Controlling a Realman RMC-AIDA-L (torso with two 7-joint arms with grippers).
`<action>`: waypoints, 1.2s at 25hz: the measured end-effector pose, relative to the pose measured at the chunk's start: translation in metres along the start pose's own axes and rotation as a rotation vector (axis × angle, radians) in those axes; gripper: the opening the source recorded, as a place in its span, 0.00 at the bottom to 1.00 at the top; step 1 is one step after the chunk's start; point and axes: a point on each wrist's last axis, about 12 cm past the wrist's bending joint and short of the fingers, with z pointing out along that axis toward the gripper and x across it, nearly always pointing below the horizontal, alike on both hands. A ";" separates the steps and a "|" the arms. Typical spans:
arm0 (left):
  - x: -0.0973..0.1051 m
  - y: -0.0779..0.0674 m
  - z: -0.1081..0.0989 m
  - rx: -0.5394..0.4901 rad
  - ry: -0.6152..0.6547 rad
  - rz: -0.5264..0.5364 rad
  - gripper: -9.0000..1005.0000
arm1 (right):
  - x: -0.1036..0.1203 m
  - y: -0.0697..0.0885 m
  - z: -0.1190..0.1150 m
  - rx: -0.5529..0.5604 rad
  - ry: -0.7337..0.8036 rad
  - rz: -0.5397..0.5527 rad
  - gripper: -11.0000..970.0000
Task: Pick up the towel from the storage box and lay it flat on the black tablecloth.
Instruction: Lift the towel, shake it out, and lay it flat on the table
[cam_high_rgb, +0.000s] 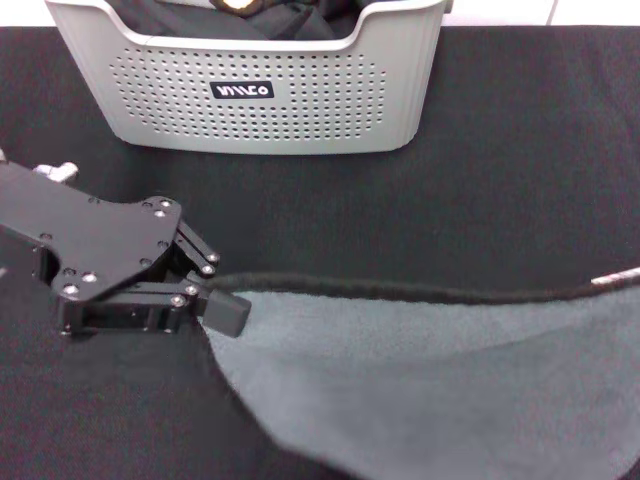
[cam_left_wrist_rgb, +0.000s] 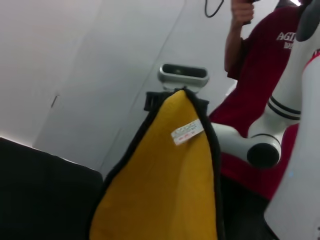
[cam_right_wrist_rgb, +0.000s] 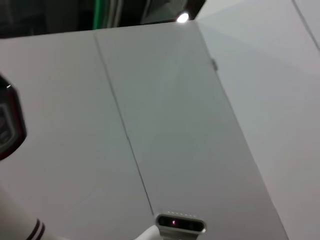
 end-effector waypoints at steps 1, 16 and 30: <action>0.001 0.000 -0.001 -0.002 -0.001 -0.013 0.02 | 0.005 -0.006 -0.001 0.009 -0.004 0.037 0.01; 0.036 0.064 -0.004 -0.461 0.071 -0.288 0.02 | 0.105 -0.121 0.042 0.158 0.127 0.317 0.01; 0.032 0.082 -0.019 -0.662 0.165 -0.317 0.02 | 0.097 -0.166 0.093 0.241 0.266 0.181 0.01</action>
